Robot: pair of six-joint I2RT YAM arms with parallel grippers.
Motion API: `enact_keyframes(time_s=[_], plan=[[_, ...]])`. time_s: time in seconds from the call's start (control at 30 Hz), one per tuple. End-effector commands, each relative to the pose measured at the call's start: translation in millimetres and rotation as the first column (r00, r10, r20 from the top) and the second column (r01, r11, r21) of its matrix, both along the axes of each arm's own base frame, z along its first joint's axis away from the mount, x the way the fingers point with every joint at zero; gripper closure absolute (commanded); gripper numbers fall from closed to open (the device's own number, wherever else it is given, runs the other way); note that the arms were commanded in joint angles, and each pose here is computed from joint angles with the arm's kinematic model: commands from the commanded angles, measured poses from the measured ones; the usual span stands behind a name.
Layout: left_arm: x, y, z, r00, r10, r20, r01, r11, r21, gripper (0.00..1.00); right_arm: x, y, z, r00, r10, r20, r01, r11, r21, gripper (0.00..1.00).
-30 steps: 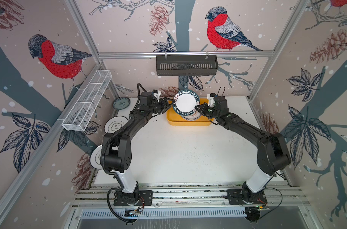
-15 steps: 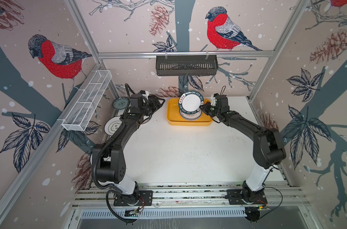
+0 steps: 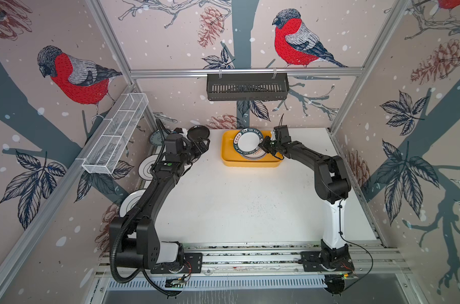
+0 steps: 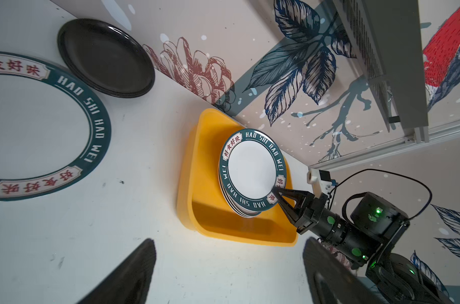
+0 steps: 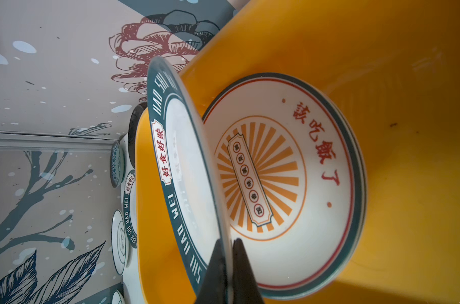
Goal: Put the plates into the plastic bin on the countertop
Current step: 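Lower the plate into the yellow bin with the right gripper while the left withdraws, then open the right gripper onto the stack while the left reaches the next plate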
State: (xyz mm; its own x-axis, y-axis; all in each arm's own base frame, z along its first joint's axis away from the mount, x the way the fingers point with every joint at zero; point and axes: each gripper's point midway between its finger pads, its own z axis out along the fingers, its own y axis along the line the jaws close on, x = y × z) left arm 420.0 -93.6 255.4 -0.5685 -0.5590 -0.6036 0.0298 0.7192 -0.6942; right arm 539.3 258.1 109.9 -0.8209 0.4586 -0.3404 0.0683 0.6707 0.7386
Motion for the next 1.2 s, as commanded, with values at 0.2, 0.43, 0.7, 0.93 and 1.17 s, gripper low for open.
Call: enact_keyframes(time_s=[0.2,0.43,0.7,0.93,1.17], plan=[[-13.4,25.0,-8.9,0.994,0.109,0.013,-0.109,0.991,0.074,0.09,8.8,-16.7,-14.0,0.997,-0.052,-0.054,0.053,0.998,0.02,0.95],[-13.2,26.8,-23.3,0.993,0.117,-0.022,-0.115,0.99,0.082,0.08,-0.3,-19.8,-31.2,0.993,-0.041,-0.112,0.042,0.999,0.01,0.86],[-11.2,28.8,-38.9,0.99,0.129,-0.061,-0.123,0.988,0.09,0.08,-7.0,-24.4,-37.6,0.989,-0.049,-0.136,0.047,0.999,-0.014,0.71],[-10.2,30.6,-47.5,0.987,0.138,-0.082,-0.129,0.987,0.099,0.08,-7.1,-34.1,-35.1,0.986,-0.075,-0.148,0.06,0.993,-0.1,0.63],[-14.2,41.7,-58.0,0.973,0.194,-0.124,-0.177,0.975,0.136,0.04,-12.2,-49.7,-33.4,0.982,-0.089,-0.169,0.046,0.968,-0.246,0.34]])
